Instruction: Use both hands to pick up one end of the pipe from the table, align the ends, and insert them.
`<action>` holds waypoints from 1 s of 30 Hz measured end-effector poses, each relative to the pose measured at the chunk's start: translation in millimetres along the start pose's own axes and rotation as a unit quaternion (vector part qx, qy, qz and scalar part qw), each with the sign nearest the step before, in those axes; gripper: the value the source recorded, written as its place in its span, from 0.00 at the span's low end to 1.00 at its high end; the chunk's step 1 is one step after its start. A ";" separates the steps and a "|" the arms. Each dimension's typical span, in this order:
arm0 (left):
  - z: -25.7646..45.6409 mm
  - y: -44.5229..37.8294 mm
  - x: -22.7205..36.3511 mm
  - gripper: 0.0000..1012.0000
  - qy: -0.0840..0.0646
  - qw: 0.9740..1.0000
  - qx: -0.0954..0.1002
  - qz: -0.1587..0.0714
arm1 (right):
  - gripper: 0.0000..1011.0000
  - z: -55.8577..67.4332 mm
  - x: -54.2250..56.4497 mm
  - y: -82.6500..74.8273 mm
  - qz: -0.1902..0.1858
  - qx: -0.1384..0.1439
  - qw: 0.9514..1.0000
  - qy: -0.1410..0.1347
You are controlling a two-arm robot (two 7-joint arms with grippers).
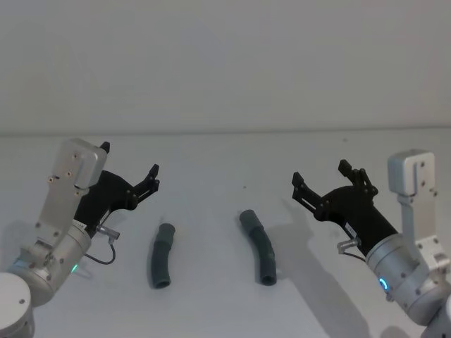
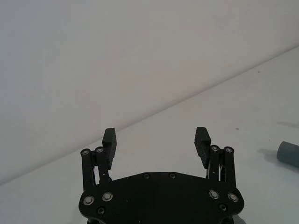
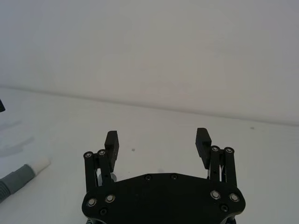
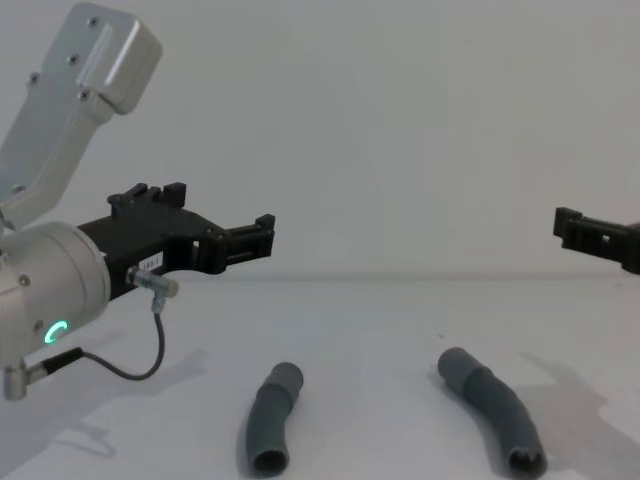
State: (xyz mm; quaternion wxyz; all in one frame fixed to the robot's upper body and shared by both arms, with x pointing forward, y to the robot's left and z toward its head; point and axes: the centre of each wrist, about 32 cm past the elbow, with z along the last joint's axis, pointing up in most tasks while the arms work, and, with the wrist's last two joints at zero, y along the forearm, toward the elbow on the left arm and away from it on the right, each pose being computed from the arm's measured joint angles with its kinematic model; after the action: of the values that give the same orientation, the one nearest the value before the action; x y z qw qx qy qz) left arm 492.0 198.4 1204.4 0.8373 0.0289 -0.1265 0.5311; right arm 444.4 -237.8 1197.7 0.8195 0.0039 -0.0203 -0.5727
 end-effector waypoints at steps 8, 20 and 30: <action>0.0 0.0 0.0 0.99 0.000 1.000 0.000 0.000 | 0.99 22.8 1.0 3.4 0.010 -0.036 0.999 0.007; 0.0 0.0 0.0 0.99 0.000 1.000 0.000 0.000 | 0.99 51.9 -13.2 12.7 0.024 -0.119 0.993 0.008; 0.0 0.0 0.0 0.99 0.000 1.000 0.000 0.000 | 0.99 54.5 -37.8 21.9 0.025 -0.173 0.984 -0.014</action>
State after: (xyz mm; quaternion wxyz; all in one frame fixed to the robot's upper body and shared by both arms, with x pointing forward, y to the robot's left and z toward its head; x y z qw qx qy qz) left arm 492.0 198.4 1204.4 0.8373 0.0289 -0.1265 0.5311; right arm 450.0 -193.9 1251.7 0.8217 -0.1465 0.0678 -0.5466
